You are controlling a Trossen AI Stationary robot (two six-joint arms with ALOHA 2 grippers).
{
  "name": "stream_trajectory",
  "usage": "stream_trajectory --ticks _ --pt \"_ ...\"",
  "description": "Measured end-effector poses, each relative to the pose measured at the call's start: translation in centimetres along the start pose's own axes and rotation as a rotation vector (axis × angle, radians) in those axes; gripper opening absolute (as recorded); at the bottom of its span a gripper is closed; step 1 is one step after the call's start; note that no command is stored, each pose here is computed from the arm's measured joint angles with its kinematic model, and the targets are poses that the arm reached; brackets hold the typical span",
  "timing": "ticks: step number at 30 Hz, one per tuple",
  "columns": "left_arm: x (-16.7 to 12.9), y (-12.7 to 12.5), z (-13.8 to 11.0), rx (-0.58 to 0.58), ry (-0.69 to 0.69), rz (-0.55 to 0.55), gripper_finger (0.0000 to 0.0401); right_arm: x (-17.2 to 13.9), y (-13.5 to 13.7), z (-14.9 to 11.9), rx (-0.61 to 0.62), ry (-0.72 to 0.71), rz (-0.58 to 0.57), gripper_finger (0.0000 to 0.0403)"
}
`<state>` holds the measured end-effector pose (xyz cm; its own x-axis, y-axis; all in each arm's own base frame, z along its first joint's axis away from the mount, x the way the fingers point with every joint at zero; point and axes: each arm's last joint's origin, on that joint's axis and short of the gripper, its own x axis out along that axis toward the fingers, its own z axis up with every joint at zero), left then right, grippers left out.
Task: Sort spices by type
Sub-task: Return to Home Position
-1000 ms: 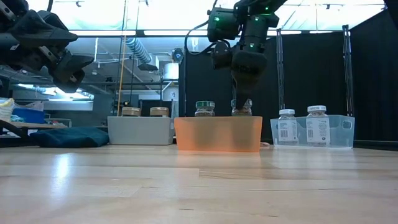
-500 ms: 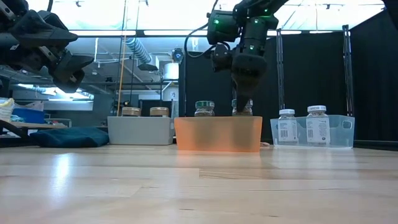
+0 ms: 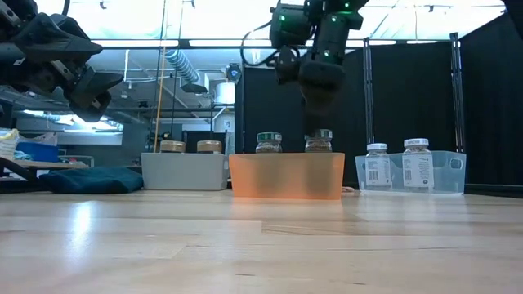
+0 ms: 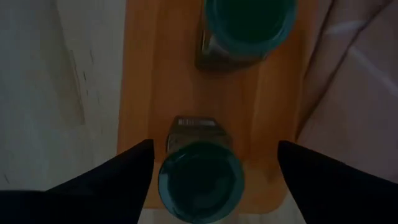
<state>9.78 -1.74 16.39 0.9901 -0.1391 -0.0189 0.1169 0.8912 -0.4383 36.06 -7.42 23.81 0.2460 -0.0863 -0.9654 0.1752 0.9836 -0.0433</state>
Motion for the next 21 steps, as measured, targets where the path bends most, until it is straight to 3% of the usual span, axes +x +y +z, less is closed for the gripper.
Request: stream_trajectory --ticks 11,21 --pt "0.0 0.0 0.0 -0.003 -0.002 0.002 0.0224 -4.8 -0.3 2.1 -0.011 -0.083 -0.009 0.0337" --pt "0.0 0.0 0.1 0.003 -0.017 -0.001 0.0224 -13.7 -0.1 2.9 -0.026 -0.245 0.051 0.0333"
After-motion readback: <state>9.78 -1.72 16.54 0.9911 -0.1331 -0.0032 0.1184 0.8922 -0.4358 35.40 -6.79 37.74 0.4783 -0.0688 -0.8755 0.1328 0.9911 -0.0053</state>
